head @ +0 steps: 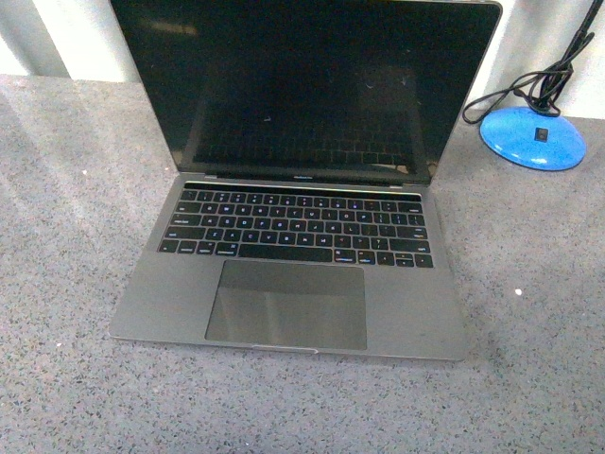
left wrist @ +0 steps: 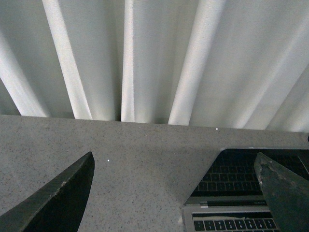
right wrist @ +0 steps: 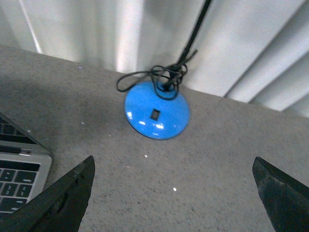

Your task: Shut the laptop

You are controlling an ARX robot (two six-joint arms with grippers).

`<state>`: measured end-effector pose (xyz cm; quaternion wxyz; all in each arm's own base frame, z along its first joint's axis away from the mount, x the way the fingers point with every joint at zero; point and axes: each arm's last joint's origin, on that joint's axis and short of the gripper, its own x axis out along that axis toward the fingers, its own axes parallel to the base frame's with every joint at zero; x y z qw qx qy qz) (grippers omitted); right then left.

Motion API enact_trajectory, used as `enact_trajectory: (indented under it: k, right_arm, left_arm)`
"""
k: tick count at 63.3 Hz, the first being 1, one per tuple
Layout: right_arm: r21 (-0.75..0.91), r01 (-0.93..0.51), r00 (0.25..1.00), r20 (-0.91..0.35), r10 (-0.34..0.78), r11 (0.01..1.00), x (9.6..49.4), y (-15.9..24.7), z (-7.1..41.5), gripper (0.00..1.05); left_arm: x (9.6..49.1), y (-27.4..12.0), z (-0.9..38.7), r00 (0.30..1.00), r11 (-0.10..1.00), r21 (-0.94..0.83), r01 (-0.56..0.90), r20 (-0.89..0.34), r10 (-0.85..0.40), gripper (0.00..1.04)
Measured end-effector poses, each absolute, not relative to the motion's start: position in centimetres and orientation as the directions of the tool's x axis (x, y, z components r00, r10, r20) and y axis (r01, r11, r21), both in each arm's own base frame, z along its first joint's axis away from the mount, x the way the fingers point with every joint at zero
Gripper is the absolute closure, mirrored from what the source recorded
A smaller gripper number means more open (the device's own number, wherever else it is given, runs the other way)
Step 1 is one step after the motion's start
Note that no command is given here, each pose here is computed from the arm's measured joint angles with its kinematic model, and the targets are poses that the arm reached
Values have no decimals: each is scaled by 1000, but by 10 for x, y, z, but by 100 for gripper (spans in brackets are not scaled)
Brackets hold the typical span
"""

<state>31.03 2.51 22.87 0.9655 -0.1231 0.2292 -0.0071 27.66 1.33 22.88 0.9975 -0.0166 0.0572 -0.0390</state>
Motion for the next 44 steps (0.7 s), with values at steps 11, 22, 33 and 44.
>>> enact_trajectory:
  k: [11,22,33,44]
  right_arm:
    - [-219,-154,893,-449,41,964,338,55,231,10]
    - [-203,-200,892,-442,93,959,358,75,235,10]
    - [-198,-205,896,-431,102,959,376,86,240,17]
    - [-184,-203,901,-420,110,962,389,91,246,49]
  left_arm:
    - [305,11,222,990,993,-76,87,-106,-95,7]
    - [328,4,223,988,988,-107,112,-98,-122,7]
    - [347,-6,224,983,984,-114,140,-104,-152,18]
    - [363,-16,223,970,977,-129,172,-148,-191,48]
